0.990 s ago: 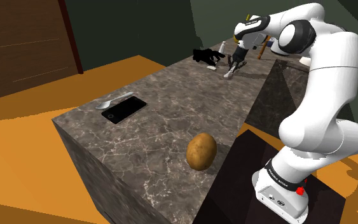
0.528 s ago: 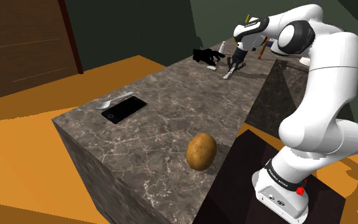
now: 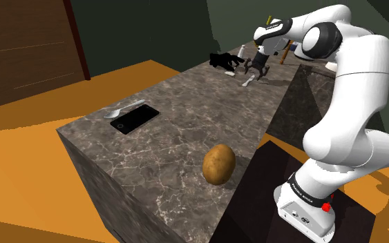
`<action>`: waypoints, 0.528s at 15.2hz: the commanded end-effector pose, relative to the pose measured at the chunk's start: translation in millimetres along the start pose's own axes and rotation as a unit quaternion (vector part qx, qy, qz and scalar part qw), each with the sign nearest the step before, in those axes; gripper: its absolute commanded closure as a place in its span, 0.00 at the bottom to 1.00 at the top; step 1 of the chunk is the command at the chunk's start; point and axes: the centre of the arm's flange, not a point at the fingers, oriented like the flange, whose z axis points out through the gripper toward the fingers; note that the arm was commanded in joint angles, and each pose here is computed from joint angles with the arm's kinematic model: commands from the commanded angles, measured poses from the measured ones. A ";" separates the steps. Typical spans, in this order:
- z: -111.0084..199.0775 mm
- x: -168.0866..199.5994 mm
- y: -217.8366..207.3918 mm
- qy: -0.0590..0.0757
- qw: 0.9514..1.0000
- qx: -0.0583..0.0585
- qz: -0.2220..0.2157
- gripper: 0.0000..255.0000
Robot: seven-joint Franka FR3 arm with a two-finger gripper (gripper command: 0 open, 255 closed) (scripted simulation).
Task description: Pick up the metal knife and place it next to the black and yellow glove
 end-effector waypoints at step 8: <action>-50.0 0.0 0.0 0.000 1.000 0.000 0.000 0.00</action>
